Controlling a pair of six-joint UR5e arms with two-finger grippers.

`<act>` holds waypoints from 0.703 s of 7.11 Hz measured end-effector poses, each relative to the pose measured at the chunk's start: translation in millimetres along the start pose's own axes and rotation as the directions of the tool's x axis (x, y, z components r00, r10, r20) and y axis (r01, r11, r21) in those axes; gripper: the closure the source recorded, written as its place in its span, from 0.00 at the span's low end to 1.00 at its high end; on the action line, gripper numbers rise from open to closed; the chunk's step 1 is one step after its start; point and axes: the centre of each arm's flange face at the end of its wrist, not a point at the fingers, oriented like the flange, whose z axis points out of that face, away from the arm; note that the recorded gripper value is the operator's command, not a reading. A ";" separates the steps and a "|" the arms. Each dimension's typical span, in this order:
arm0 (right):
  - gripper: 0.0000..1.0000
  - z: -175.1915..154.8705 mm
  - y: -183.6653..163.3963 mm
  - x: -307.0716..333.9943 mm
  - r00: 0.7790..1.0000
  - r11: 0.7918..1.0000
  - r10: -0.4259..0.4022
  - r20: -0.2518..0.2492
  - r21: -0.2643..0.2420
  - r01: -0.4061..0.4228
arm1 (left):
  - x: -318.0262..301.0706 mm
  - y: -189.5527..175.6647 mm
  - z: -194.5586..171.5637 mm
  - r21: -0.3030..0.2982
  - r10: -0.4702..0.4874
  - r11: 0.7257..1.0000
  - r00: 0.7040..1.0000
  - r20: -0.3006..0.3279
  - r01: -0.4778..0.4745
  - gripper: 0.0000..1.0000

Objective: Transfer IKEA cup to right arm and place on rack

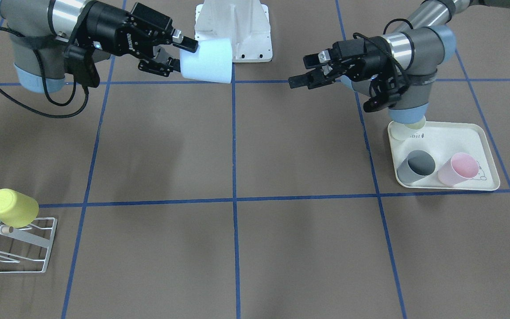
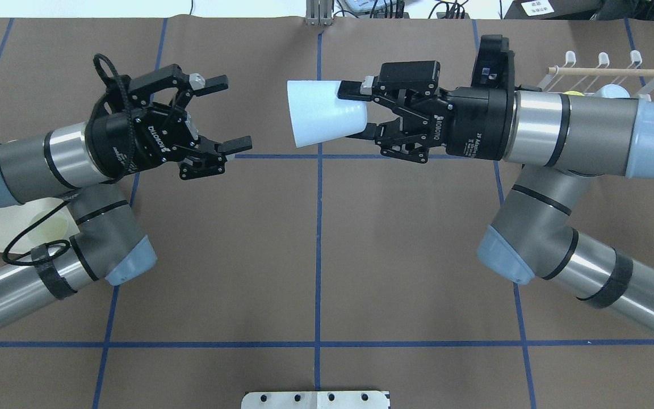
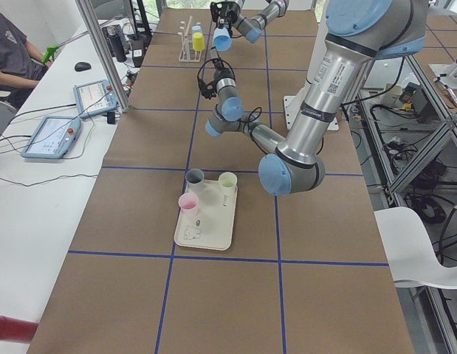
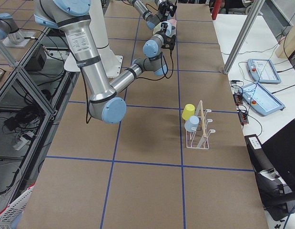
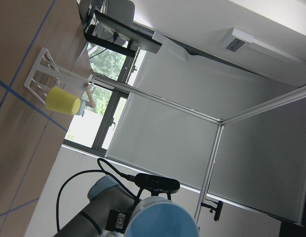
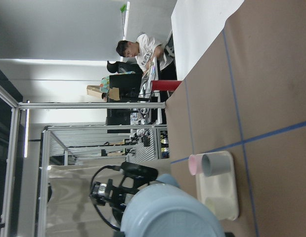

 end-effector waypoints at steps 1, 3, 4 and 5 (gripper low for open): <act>0.66 -32.0 -23.1 19.6 0.994 0.995 -0.082 -0.074 0.046 0.086 | 14.7 -24.8 -16.3 0.031 0.061 0.997 0.993 0.102 -0.064 0.00; 0.67 -100.0 -84.1 35.8 0.937 0.966 -0.210 -0.280 0.091 0.243 | 38.3 -62.8 -37.8 0.055 0.199 0.972 0.928 0.316 -0.227 0.00; 0.67 -136.9 -117.0 34.1 0.887 0.947 -0.242 -0.393 0.101 0.304 | 51.5 -79.8 -49.5 0.049 0.239 0.958 0.880 0.411 -0.283 0.00; 0.67 -176.8 -149.2 30.1 0.817 0.928 -0.270 -0.509 0.089 0.362 | 61.3 -91.1 -59.0 0.040 0.263 0.947 0.844 0.467 -0.318 0.00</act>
